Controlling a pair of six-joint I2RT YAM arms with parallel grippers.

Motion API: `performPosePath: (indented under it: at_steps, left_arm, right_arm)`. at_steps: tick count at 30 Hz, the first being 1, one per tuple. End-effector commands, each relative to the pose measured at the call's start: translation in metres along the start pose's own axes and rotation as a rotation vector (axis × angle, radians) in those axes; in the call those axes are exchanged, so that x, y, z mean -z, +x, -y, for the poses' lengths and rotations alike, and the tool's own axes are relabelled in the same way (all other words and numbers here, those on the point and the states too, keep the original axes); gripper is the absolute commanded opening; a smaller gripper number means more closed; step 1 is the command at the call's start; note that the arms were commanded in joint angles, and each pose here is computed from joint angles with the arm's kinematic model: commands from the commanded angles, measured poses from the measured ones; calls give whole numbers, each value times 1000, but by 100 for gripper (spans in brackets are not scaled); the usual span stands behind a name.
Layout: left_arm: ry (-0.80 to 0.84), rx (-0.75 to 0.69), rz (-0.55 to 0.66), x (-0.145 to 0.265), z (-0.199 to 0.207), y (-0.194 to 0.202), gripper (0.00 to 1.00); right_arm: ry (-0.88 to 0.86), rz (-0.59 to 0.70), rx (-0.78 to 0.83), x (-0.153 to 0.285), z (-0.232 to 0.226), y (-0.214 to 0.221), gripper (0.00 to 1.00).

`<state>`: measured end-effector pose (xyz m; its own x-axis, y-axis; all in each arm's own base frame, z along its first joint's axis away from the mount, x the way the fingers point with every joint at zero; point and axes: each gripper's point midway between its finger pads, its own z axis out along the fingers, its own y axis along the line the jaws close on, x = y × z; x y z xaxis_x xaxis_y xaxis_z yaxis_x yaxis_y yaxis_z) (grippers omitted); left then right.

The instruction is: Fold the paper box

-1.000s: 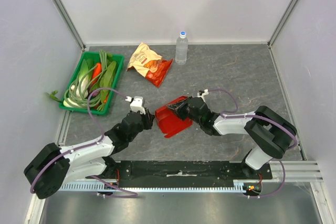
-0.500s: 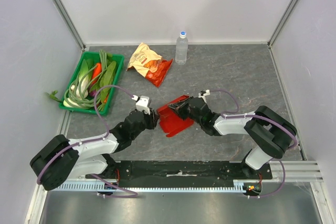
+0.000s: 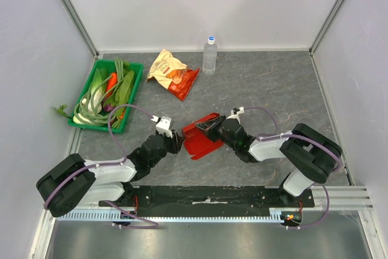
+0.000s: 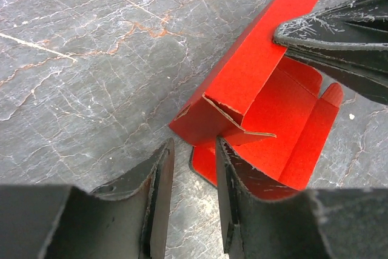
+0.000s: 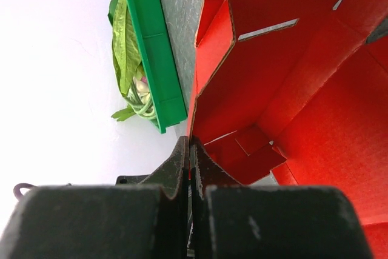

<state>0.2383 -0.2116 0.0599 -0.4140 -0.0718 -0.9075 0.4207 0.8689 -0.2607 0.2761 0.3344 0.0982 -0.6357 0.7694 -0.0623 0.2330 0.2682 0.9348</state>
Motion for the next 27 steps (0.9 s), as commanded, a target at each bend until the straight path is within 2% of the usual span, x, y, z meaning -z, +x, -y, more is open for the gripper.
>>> performPosePath:
  at_steps: [1, 7, 15, 20, 27]
  left_arm:
    - [12, -4, 116, 0, 5, -25, 41]
    - [20, -54, 138, 0, 11, -22, 45]
    - [-49, 2, 152, 11, 0, -10, 45]
    - [-106, -41, 178, 6, 0, -17, 45]
    - [-126, -97, 222, 0, 8, -17, 54]
  right_arm:
    - [-13, 1, 38, 1, 12, 3, 0]
    - [5, 12, 19, 1, 21, 3, 0]
    - [9, 17, 49, 3, 30, 3, 0]
    - [16, 13, 20, 1, 35, 6, 0]
    - [51, 13, -11, -1, 37, 13, 0]
